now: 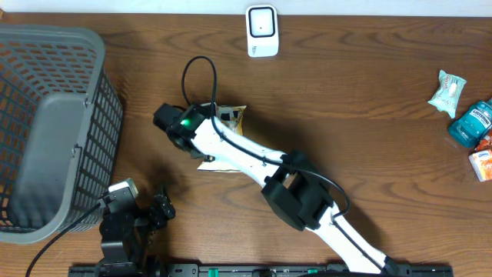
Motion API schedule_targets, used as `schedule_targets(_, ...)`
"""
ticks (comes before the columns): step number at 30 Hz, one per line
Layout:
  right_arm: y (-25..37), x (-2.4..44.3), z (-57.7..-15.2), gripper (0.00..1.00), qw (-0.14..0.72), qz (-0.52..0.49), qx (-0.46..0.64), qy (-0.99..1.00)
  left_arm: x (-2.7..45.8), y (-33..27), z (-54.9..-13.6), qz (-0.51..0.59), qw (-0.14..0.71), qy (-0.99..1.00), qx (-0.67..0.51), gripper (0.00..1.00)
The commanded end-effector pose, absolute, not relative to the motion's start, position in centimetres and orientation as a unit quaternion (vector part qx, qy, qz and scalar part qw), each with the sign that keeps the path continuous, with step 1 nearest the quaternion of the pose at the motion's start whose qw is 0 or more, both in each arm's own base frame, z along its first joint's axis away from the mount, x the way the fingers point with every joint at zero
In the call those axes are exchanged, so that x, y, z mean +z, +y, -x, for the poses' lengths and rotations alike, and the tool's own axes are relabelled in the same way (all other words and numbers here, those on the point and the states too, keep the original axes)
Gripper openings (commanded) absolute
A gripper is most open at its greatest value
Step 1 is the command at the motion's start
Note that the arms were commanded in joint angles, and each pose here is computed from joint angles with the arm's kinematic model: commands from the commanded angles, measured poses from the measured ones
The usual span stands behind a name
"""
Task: Scan the item barcode
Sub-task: 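Reach the right gripper to the yellow snack bag and grasp it, then lift the yellow snack bag and turn it toward the scanner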
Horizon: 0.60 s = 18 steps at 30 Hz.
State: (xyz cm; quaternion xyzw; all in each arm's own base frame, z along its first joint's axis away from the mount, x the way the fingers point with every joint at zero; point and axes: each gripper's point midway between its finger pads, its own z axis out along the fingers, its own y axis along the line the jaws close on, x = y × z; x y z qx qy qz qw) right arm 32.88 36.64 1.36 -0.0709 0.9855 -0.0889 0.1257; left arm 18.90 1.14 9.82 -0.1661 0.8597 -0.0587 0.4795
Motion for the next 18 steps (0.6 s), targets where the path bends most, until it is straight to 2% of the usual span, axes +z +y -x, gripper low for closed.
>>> schedule_targets(1, 36.2, -0.1, -30.6, 0.01, 0.004, 0.115, -0.029, 0.993, 9.8, 1.3, -18.9, 0.170, 0.481, 0.858, -0.056, 0.91)
schedule_targets(4, 37.0, 2.9, -29.9, 0.01, -0.050, 0.185, 0.071, 0.979, 9.8, 1.3, -18.9, 0.170, 0.481, 0.858, -0.056, 0.91)
schedule_targets(8, 38.8, 9.2, -27.5, 0.01, -0.112, 0.325, 0.289, 0.894, 9.8, 1.3, -18.9, 0.170, 0.481, 0.858, -0.057, 0.91)
schedule_targets(11, 36.6, 14.8, -25.4, 0.01, -0.134, 0.412, 0.448, 0.782, 9.8, 1.3, -18.9, 0.170, 0.481, 0.858, -0.057, 0.91)
schedule_targets(13, 35.1, 16.3, -25.1, 0.01, -0.140, 0.414, 0.489, 0.755, 9.8, 1.3, -18.9, 0.170, 0.481, 0.858, -0.057, 0.91)
schedule_targets(18, 34.1, 16.6, -26.7, 0.01, -0.150, 0.350, 0.525, 0.761, 9.8, 1.3, -18.9, 0.170, 0.481, 0.858, -0.056, 0.91)
